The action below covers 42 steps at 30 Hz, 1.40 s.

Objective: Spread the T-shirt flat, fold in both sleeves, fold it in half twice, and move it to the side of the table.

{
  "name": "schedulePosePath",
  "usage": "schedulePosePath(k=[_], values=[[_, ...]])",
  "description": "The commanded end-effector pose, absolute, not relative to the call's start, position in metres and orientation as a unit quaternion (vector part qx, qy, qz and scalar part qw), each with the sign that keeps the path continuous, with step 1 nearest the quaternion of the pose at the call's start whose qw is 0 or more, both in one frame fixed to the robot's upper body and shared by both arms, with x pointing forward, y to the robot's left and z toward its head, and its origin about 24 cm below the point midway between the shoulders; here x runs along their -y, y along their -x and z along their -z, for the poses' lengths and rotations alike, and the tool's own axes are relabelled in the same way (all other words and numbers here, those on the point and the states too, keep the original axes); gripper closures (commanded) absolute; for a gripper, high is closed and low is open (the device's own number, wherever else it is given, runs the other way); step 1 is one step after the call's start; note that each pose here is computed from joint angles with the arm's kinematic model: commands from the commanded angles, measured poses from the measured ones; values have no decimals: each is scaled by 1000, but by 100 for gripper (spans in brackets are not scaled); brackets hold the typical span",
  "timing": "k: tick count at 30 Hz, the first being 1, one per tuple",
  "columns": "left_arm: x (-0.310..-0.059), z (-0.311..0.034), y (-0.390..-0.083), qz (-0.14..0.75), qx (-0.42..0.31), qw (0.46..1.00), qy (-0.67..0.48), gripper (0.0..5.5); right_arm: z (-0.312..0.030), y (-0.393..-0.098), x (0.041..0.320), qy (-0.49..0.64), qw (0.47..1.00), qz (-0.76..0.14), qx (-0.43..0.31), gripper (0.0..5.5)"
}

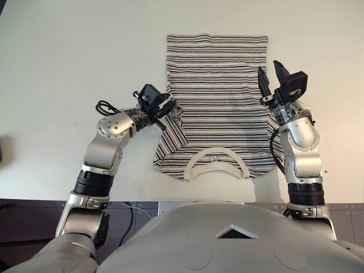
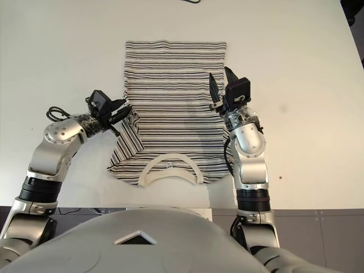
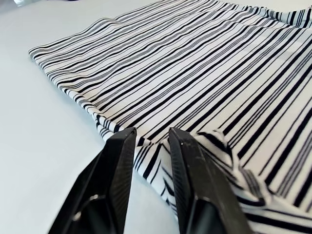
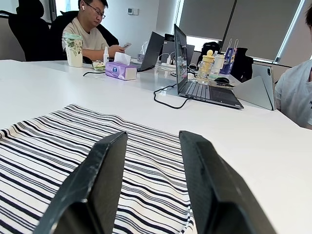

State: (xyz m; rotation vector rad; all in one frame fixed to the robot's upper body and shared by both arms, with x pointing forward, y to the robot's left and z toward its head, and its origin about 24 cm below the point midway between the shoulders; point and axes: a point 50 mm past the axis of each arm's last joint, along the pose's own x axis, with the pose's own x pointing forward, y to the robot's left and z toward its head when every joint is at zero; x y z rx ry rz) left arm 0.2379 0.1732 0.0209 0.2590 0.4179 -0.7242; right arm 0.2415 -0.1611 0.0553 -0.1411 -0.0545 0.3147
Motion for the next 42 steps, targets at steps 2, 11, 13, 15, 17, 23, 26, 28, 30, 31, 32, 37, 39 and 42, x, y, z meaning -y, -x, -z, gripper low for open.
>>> schedulePosePath(k=[2, 11, 13, 15, 17, 23, 26, 28, 30, 31, 32, 37, 39, 42], values=[[-159, -7, -235, 378, -204, 889, -159, 427, -58, -246, 160, 72, 984, -157, 36, 355], [-173, -16, -235, 316, -169, 920, -159, 427, -65, -242, 173, 71, 985, -154, 38, 355], [-176, -25, -227, 294, -155, 932, -146, 427, -64, -232, 185, 60, 987, -148, 21, 355], [-177, -39, -217, 271, -133, 945, -125, 427, -57, -214, 205, 48, 990, -133, -18, 355], [-182, -50, -206, 239, -118, 958, -108, 427, -49, -194, 225, 39, 990, -120, -64, 355], [-189, -50, -156, 179, -149, 969, -80, 427, -33, -138, 256, -41, 974, -81, -210, 355], [-179, -48, -147, 178, -153, 969, -75, 427, -29, -127, 256, -99, 960, -68, -254, 355], [-174, -48, -145, 176, -153, 970, -76, 427, -27, -121, 258, -132, 950, -52, -278, 355], [-172, -45, -142, 173, -157, 969, -76, 427, -25, -117, 260, -156, 943, -34, -293, 355], [-172, -44, -141, 171, -160, 969, -79, 427, -25, -117, 261, -165, 940, -26, -297, 355], [-172, -42, -140, 170, -162, 969, -80, 427, -25, -118, 262, -172, 939, -20, -297, 355], [-171, -41, -140, 170, -164, 968, -81, 427, -25, -125, 269, -172, 940, -9, -293, 355], [-169, -41, -141, 175, -165, 967, -80, 427, -24, -129, 269, -170, 941, -8, -292, 355], [-168, -41, -142, 179, -164, 967, -80, 427, -18, -130, 264, -138, 940, -23, -311, 355]])
